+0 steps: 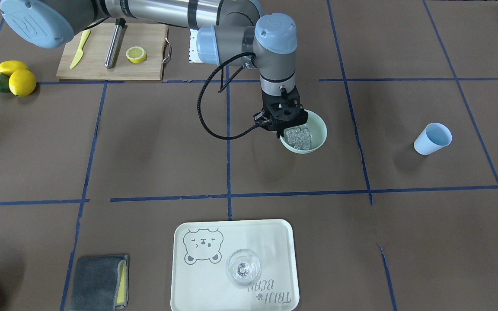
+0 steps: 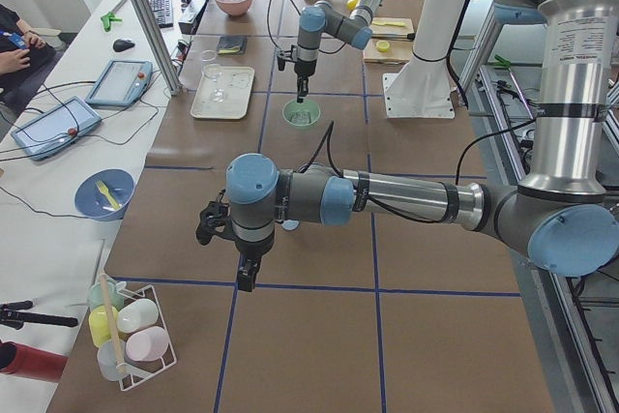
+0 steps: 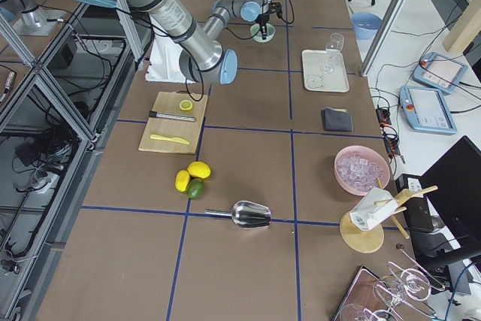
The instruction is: Pour ice into bowl
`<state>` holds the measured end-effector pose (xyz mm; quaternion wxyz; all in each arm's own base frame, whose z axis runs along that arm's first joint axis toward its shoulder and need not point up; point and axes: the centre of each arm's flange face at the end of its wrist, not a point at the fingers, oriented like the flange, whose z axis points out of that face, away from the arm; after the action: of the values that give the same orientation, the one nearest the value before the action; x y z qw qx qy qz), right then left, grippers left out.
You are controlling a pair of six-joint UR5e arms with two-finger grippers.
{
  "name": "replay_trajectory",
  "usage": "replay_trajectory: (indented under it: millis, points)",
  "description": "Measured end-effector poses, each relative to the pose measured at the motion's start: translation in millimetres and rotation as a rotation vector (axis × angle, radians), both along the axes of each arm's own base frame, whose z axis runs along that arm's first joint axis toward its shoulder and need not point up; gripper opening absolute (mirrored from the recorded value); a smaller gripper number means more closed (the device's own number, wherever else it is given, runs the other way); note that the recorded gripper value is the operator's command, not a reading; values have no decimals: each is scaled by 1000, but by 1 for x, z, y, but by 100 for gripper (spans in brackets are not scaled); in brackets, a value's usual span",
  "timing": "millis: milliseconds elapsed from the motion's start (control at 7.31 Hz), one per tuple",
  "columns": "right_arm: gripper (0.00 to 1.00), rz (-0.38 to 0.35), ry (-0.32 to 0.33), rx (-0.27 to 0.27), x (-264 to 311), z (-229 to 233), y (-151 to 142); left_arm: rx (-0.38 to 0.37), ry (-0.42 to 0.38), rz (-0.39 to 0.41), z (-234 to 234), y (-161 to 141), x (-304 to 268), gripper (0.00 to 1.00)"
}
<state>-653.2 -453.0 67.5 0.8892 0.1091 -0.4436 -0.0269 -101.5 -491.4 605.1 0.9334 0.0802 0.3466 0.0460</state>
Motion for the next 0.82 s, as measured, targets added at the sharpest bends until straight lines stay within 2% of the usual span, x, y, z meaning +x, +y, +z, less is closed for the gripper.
replay_trajectory:
  millis: [137,410,684,820]
  points:
    - [0,4,-31,-15,38,13,-17,-1,0,1,1,1,0,100]
    - [0,-8,-70,-53,140,70,-62,1,5,8,2,2,1,100]
    - [0,-50,-71,-42,240,139,-93,26,38,46,3,5,4,100]
    - [0,-69,-63,-37,288,190,-103,35,46,56,3,7,5,100]
